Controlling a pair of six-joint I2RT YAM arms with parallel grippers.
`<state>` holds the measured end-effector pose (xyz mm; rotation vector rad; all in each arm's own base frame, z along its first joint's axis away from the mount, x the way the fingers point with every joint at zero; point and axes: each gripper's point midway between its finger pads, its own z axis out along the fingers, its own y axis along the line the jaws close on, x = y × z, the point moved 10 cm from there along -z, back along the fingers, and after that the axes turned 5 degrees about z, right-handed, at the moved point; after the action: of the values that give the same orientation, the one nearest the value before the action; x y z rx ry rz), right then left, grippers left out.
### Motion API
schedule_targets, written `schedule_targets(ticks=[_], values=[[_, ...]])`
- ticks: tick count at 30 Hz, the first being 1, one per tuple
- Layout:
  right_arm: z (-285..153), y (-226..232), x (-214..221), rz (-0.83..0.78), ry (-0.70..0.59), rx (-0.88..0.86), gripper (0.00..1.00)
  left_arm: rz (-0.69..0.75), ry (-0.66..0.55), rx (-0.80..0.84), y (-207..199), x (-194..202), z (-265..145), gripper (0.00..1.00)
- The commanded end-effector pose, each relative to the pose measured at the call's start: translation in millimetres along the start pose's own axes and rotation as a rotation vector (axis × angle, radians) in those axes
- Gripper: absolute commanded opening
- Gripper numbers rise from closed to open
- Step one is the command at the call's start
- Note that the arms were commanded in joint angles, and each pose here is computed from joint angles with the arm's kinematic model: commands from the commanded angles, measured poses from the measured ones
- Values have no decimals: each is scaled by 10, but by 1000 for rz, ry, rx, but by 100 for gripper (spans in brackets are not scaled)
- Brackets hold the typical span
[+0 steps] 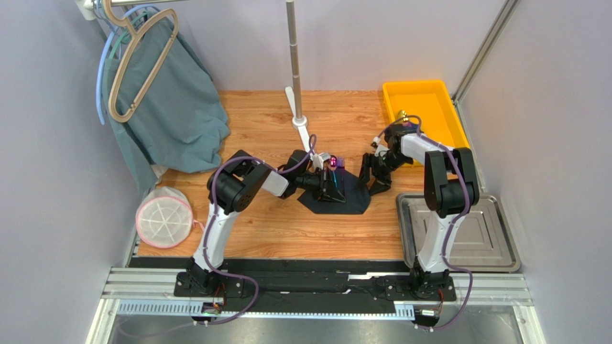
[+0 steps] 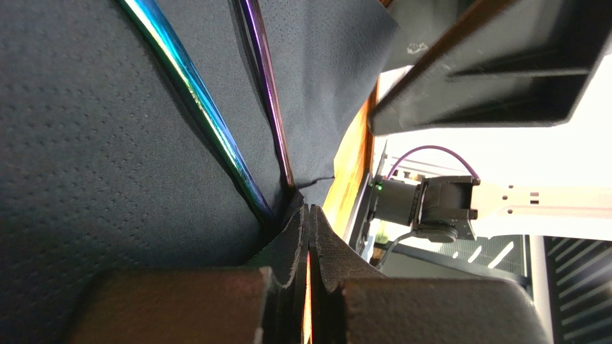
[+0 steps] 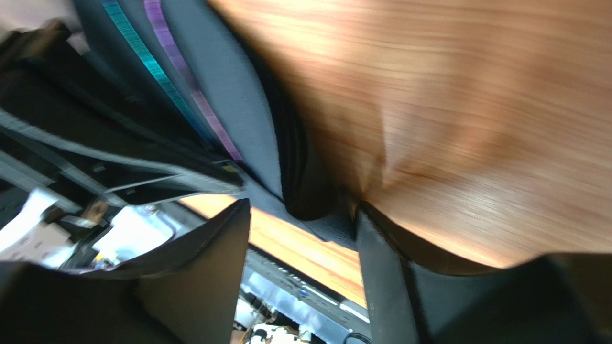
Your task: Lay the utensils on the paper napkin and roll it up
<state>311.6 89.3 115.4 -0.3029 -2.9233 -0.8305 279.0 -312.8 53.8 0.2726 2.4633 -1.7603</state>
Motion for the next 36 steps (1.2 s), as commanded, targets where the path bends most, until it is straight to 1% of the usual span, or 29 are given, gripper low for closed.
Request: schedule_targets(ticks=[1, 3, 7, 8, 9, 11, 17, 20, 21, 23, 24, 27, 32, 36], values=[[-70, 177, -9, -54, -13, -164, 56, -8, -8, -60, 156, 31, 37, 0], [-92, 208, 45, -53, -5, -208, 54, -6, -6, -58, 153, 35, 34, 0], [-163, 259, 152, -43, -4, -268, 53, -6, -7, -60, 160, 42, 32, 0], [-154, 233, 161, -36, -12, -246, 53, -6, -7, -60, 160, 42, 32, 0], [-146, 217, 169, -31, -17, -223, 56, -6, -7, -60, 160, 42, 32, 0], [-112, 147, 182, -19, -20, -174, 59, -7, -7, -60, 159, 42, 32, 0], [-74, 41, 209, -16, -18, -82, 54, -6, -10, -62, 162, 33, 22, 0], [-103, 58, 183, -31, -38, -74, 45, -13, -9, -66, 180, 39, 26, 0], [-103, 69, 172, -30, -36, -83, 37, -13, -9, -66, 178, 36, 27, 0], [-111, 126, 149, -39, -27, -119, 24, -13, -9, -71, 183, 36, 28, 0], [-127, 166, 117, -42, -30, -136, 14, -13, -6, -73, 181, 40, 32, 0], [-129, 273, 103, -45, -7, -195, 1, -14, -3, -78, 183, 36, 26, 0], [-95, 443, 145, -52, 38, -257, 0, -16, 0, -84, 191, 45, 22, 0], [2, 479, 153, -49, 67, -256, 0, -16, 3, -83, 187, 48, 19, 0]])
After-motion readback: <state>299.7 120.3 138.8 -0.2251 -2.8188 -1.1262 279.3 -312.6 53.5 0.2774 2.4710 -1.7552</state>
